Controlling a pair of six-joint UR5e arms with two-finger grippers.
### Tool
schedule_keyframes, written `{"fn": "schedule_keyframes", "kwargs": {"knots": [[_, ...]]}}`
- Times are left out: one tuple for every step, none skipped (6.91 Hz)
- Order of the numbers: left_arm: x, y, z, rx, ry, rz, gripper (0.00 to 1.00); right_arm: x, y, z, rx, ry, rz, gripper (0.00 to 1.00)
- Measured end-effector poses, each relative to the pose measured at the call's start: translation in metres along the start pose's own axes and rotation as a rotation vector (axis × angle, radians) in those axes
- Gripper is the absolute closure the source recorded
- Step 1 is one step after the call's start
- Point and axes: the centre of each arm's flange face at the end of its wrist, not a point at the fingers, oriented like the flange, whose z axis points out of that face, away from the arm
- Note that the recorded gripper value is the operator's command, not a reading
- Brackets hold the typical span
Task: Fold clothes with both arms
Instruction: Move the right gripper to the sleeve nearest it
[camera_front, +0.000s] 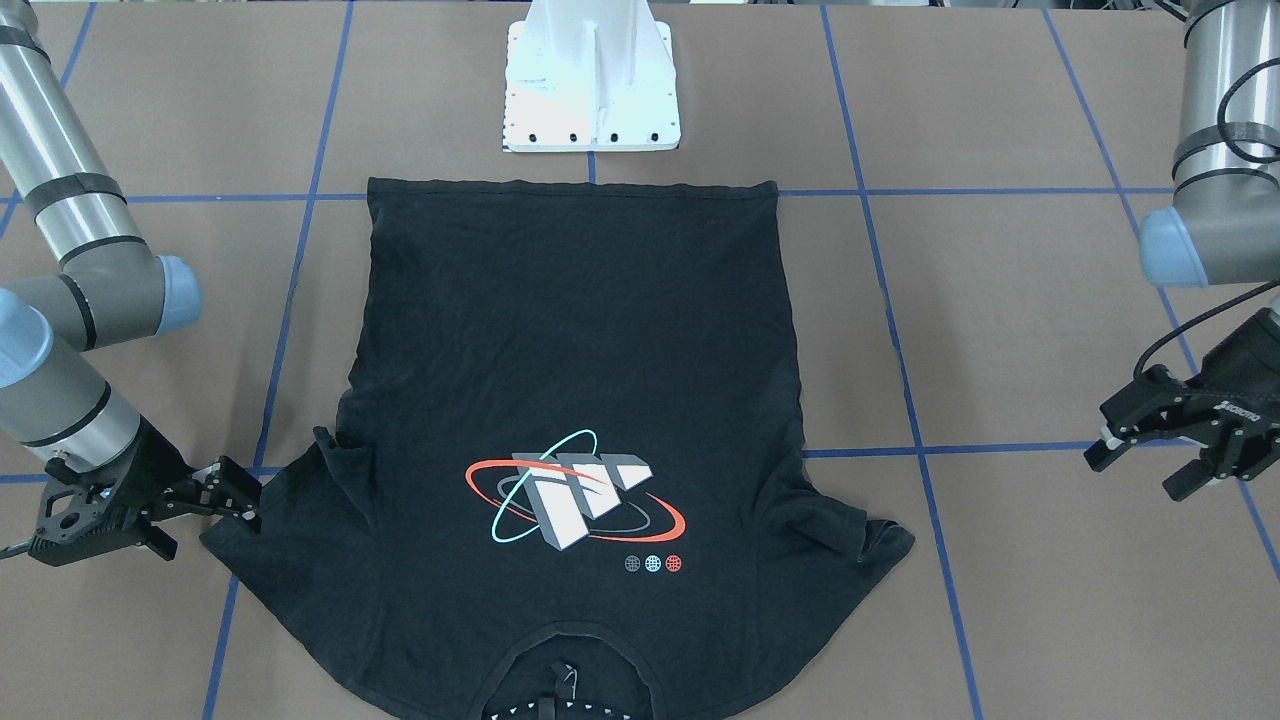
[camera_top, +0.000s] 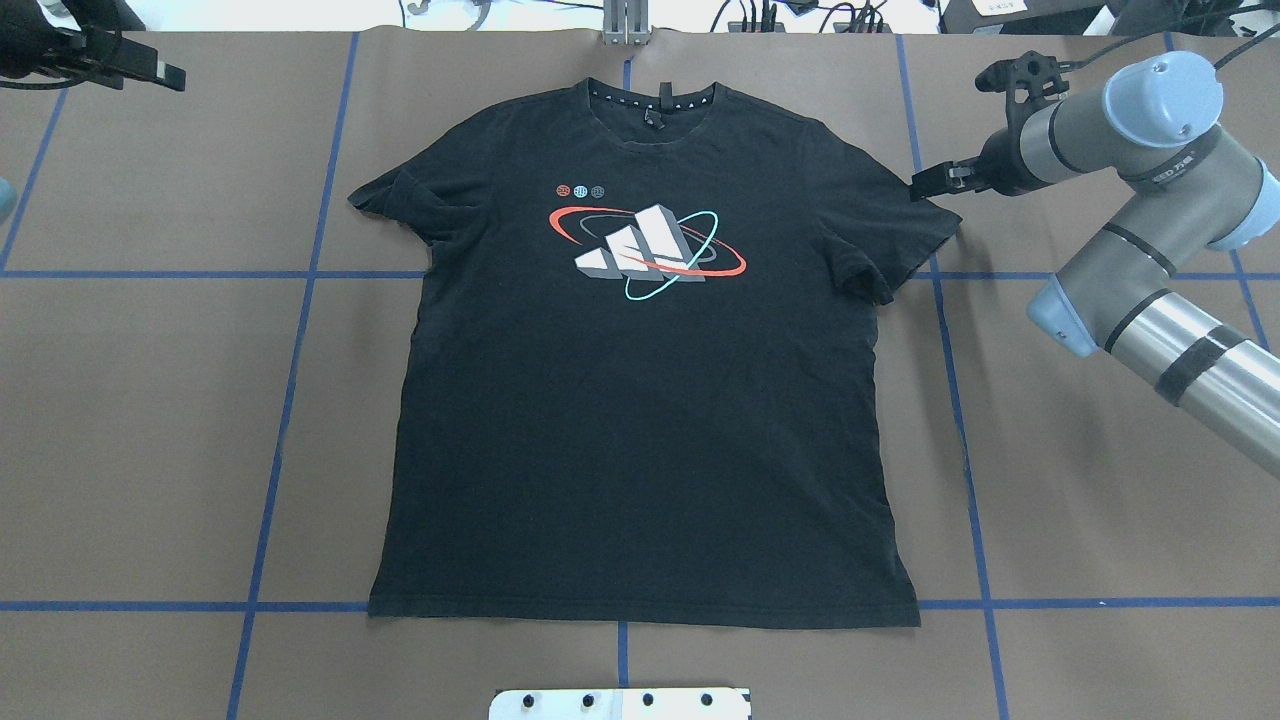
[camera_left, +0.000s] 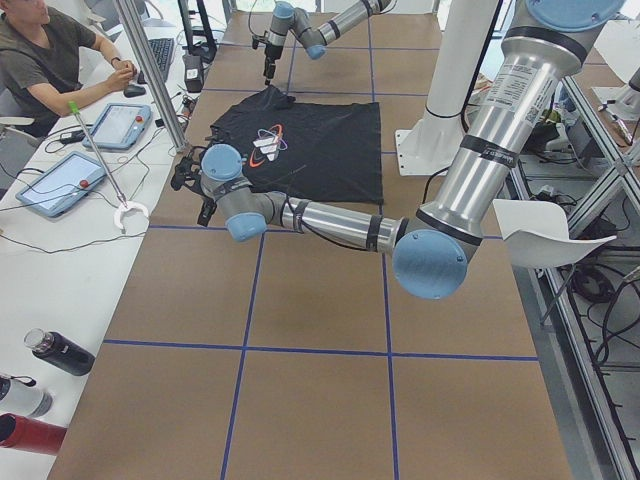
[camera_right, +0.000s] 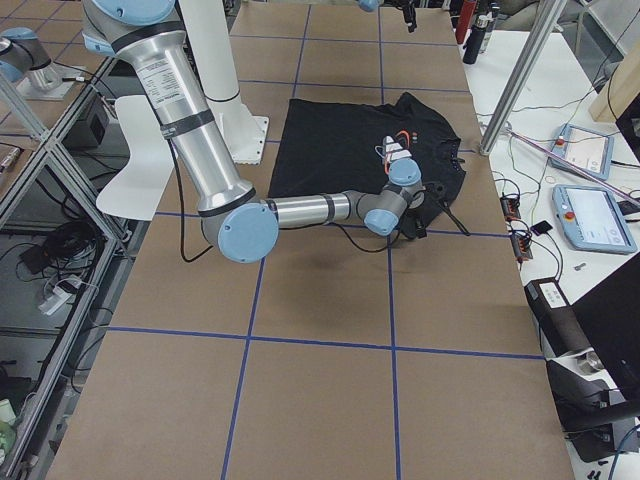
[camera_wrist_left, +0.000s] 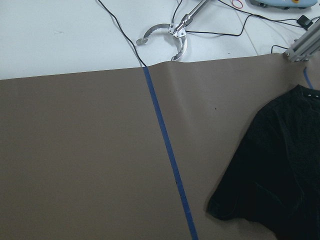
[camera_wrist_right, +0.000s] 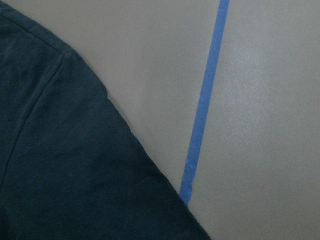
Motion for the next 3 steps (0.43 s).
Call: {"fn": "schedule_keyframes", "kwargs": {"knots": [[0.0037, 0.0014, 0.0023, -0.001, 0.005, -0.001, 0.0, 0.0043, 0.005, 0.0072, -0.014, 0.009, 0.0, 0.12], [0.0055, 0.002, 0.0033, -0.001, 0.007, -0.001, 0.0, 0.0073, 0.0085, 0.0122, -0.024, 0.016, 0.0, 0.21], [0.006, 0.0023, 0.0037, -0.001, 0.008, -0.001, 0.0, 0.0087, 0.01, 0.0144, -0.029, 0.019, 0.0, 0.31]]}}
